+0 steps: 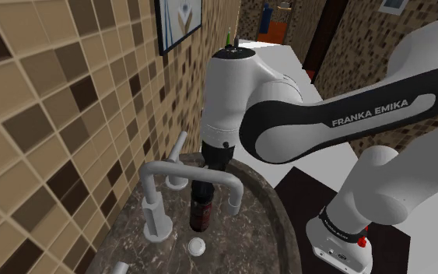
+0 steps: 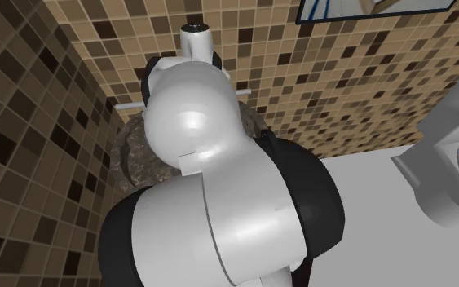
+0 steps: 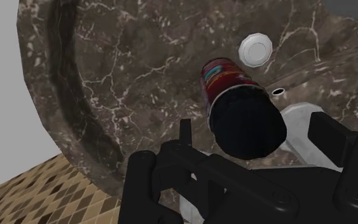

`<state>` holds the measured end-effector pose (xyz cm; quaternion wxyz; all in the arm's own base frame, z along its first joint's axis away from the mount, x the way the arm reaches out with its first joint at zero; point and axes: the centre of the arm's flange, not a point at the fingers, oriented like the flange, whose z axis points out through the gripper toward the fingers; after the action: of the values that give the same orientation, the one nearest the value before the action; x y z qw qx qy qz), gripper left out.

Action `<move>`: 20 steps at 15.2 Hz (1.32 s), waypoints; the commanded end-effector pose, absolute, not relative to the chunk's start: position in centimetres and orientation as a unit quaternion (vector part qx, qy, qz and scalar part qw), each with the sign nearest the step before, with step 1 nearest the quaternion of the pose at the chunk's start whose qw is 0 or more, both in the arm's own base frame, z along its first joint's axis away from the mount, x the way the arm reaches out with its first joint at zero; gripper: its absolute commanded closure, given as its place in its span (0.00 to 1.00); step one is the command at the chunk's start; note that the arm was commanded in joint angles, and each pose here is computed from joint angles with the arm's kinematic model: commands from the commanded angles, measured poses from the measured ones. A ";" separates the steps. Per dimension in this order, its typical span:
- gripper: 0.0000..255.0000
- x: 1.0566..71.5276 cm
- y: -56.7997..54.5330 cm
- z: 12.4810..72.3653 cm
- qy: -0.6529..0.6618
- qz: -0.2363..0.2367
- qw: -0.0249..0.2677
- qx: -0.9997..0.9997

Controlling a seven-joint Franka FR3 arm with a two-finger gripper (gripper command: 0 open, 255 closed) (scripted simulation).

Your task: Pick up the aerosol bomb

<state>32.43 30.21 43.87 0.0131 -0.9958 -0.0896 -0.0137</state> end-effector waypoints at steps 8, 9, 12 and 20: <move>0.00 32.4 31.2 39.6 -0.090 -0.015 0.013 -0.996; 0.00 32.4 31.2 39.6 -0.090 -0.015 0.013 -0.996; 1.00 32.4 31.1 39.6 -0.090 -0.015 0.013 -0.996; 1.00 32.4 31.2 40.2 -0.090 -0.015 0.013 -0.996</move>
<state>32.43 31.19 39.96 0.0136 -0.9957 -0.0902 -0.0161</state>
